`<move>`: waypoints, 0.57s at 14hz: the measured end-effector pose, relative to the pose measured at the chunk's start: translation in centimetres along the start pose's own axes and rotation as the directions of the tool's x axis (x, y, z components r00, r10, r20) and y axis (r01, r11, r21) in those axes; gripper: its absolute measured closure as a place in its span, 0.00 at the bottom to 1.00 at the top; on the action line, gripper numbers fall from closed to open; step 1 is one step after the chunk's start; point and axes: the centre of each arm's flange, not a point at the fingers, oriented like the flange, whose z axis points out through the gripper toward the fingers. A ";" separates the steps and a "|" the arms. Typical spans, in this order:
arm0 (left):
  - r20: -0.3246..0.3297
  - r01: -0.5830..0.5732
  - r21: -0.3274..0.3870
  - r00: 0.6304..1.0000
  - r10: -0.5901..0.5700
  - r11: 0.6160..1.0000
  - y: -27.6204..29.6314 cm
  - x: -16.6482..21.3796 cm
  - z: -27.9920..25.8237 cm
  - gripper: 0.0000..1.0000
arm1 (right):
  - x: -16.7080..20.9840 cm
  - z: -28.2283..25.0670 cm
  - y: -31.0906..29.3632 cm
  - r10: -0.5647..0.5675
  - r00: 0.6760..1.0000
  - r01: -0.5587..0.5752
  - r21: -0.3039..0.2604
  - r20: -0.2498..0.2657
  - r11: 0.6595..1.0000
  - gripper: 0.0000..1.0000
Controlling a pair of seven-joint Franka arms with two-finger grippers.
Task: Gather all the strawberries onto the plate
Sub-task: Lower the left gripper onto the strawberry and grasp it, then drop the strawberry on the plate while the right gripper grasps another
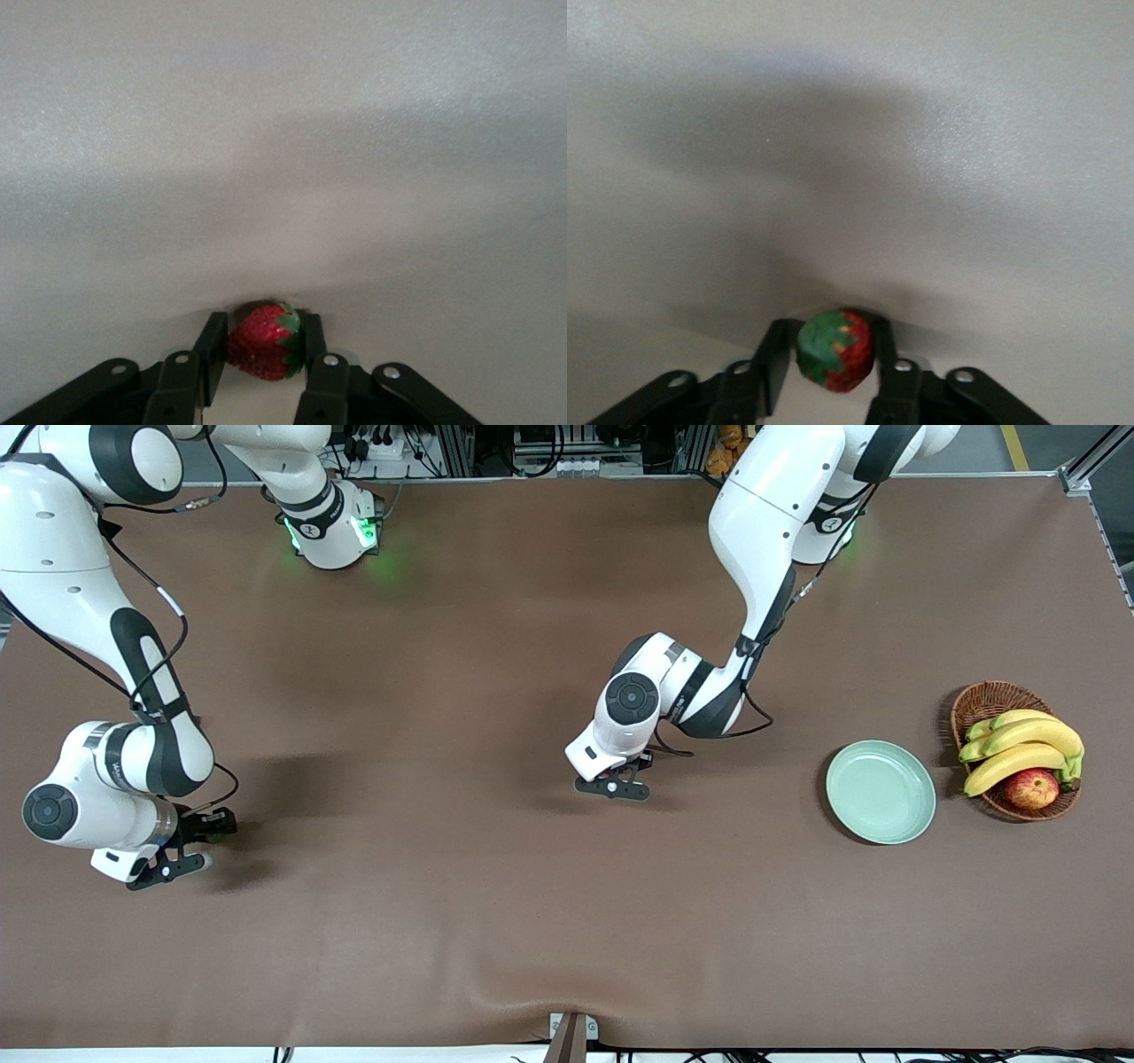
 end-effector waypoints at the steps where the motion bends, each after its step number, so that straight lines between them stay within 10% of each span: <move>1: -0.007 0.002 -0.003 1.000 -0.002 1.000 0.0 0.2 -0.5 0.61 | 0.0 -0.1 0.1 0.000 1.000 0.000 -0.001 -0.001 1.000 0.67; 8: -0.020 0.055 -0.002 0.998 -0.055 0.998 -10.7 5.5 -11.1 0.61 | 2.5 -7.6 -2.6 -0.052 0.995 0.049 -0.035 -0.084 0.998 0.67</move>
